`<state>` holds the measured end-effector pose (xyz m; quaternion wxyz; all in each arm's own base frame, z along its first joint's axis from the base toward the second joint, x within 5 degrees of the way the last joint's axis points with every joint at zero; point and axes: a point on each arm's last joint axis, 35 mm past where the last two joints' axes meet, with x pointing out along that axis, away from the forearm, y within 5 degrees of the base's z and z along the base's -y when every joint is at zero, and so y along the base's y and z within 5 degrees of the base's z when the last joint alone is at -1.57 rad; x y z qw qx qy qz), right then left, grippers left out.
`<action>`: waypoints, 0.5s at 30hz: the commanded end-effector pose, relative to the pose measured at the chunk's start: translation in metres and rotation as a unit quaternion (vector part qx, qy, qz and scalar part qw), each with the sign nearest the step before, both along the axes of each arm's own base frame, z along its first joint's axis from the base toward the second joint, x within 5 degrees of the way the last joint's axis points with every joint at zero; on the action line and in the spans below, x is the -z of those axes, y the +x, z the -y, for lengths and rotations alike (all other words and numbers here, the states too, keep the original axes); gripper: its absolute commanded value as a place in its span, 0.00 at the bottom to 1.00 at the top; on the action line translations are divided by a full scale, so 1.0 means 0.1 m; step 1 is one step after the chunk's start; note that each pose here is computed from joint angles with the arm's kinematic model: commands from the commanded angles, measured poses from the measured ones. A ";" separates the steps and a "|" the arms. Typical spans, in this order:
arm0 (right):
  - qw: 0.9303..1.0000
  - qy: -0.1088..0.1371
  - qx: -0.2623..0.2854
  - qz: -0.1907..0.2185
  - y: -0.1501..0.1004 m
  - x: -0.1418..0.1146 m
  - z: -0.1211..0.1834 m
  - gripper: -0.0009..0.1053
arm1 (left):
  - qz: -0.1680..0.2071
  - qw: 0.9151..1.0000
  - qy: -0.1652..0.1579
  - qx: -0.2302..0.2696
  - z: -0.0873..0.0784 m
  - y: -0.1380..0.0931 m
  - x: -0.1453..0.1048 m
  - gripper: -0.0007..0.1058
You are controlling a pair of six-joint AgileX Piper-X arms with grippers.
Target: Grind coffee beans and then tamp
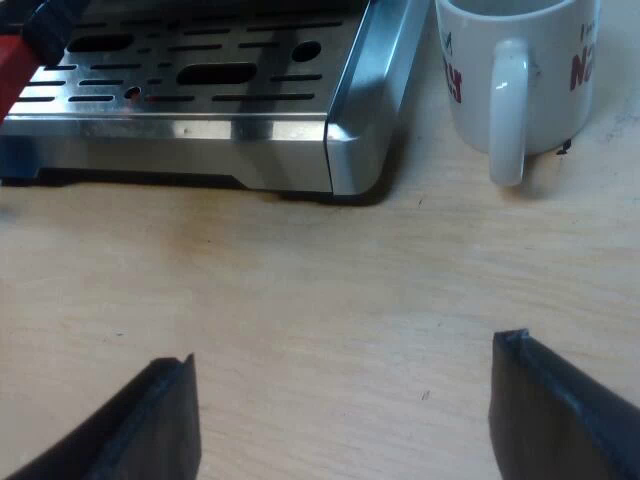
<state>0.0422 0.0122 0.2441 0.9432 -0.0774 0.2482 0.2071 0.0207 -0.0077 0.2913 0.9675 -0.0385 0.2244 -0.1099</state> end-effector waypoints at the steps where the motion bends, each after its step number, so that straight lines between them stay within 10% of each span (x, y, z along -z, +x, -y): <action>1: 1.000 -0.002 -0.004 0.002 0.01 -0.01 0.00 0.60 | 0.003 1.000 -0.001 0.001 0.00 0.03 -0.02 0.83; 15: 0.999 -0.004 -0.003 0.039 -0.09 -0.28 0.00 0.60 | -0.014 0.997 -0.073 0.030 0.04 0.02 -0.02 0.83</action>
